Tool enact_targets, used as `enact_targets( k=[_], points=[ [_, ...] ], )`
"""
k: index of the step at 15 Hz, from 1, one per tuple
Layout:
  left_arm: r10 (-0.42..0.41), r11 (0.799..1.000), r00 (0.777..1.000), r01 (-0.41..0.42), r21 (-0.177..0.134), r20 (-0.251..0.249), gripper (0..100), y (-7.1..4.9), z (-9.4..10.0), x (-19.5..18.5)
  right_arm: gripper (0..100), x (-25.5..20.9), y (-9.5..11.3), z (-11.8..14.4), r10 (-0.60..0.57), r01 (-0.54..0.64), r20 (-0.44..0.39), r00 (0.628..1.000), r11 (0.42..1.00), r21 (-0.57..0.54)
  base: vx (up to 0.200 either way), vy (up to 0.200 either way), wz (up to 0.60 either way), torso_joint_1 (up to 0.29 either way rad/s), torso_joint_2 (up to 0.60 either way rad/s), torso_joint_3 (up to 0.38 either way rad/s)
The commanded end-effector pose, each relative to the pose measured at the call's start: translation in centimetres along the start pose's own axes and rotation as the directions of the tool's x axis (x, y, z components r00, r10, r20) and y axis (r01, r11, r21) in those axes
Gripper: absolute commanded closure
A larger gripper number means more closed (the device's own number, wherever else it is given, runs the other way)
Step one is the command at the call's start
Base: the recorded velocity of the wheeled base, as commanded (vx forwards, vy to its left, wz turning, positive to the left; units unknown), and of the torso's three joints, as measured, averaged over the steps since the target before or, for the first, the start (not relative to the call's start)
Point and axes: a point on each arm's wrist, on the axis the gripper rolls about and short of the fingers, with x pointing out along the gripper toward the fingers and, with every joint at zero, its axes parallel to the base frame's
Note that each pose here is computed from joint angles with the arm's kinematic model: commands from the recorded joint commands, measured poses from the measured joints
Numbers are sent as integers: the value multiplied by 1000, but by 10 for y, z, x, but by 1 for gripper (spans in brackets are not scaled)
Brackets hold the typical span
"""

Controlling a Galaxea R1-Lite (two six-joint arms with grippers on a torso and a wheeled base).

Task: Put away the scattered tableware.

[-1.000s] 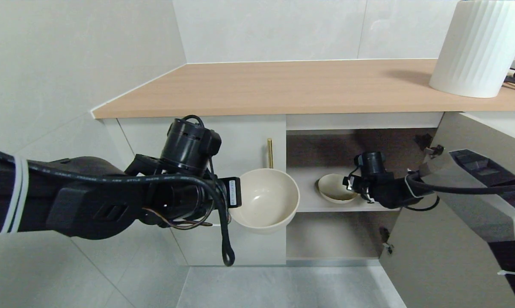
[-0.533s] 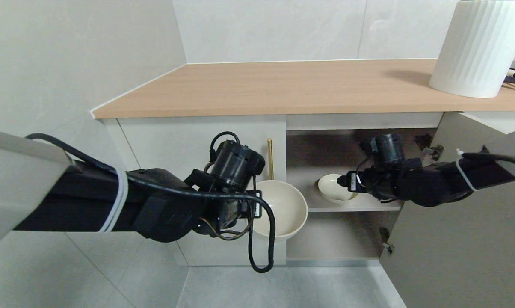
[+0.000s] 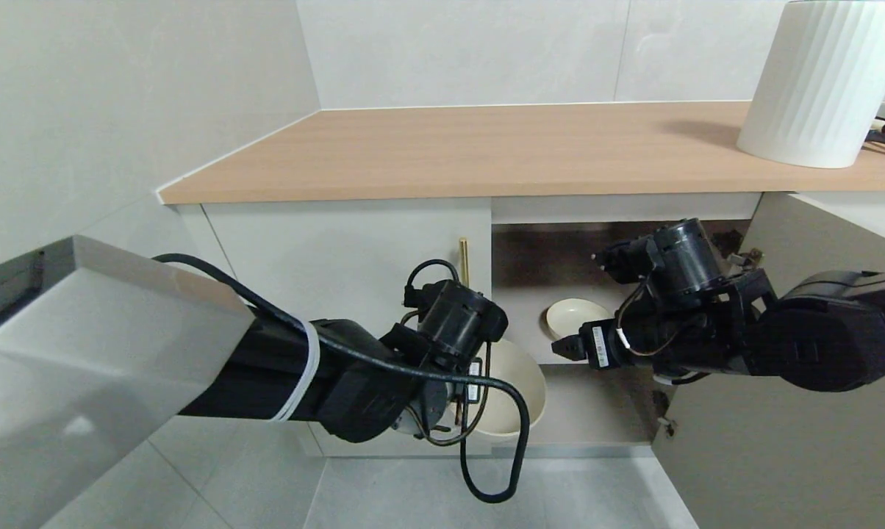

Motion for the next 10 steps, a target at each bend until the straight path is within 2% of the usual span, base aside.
enact_targets(
  k=[1,3,10],
  points=[
    [-6,1000,1000,6,4,2,100,-3,-1,-1,0,12,8,-9,8,-9,-40,999,1000,-18,0,0,0,0,0,0],
    [-30,999,999,31,-24,31,100,-8,1,-5,0,22,11,-14,7,-8,-62,998,1000,-20,0,0,0,0,0,0],
    [-54,998,997,56,-42,46,100,-11,4,-14,0,33,12,-18,9,-10,-79,997,1000,-18,0,0,0,0,0,0]
  ],
)
